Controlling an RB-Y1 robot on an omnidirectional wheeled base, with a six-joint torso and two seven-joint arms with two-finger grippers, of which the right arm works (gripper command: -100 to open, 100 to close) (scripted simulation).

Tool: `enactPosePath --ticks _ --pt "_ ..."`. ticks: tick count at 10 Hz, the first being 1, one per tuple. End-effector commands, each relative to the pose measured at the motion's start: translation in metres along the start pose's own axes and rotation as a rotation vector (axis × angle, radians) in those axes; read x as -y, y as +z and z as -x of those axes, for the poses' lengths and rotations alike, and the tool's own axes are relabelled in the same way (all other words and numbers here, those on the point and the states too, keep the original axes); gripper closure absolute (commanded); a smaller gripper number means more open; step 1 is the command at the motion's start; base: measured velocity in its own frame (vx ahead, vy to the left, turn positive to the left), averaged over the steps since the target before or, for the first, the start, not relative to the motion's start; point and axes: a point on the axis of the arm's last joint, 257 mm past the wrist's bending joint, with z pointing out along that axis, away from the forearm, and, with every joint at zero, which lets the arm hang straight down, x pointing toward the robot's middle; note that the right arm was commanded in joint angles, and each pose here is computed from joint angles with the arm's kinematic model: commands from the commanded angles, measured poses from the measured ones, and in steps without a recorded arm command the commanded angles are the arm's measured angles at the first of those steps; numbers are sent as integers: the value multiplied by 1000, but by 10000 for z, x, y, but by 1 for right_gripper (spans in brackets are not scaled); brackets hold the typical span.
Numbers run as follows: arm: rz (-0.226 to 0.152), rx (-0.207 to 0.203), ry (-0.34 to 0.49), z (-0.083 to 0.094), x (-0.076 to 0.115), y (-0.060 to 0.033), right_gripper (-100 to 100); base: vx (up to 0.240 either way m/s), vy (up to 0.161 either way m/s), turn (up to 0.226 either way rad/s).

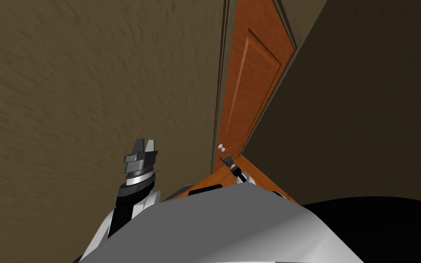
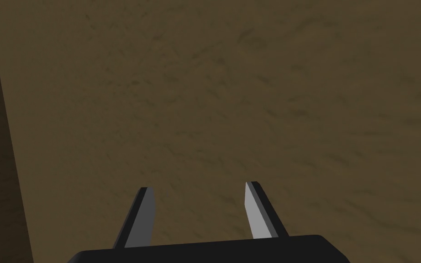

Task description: Pull the door open

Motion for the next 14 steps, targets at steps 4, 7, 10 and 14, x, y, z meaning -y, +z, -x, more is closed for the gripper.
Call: enactPosePath --ticks 4,7,10,14 --pt "11 0 2 -27 91 -193 -100 150 56 8" --pt "11 0 2 -27 91 -193 -100 9 -14 32" --pt "11 0 2 -27 91 -193 -100 2 -2 4" --pt "13 -1 2 -32 168 -313 -100 0 1 -7"
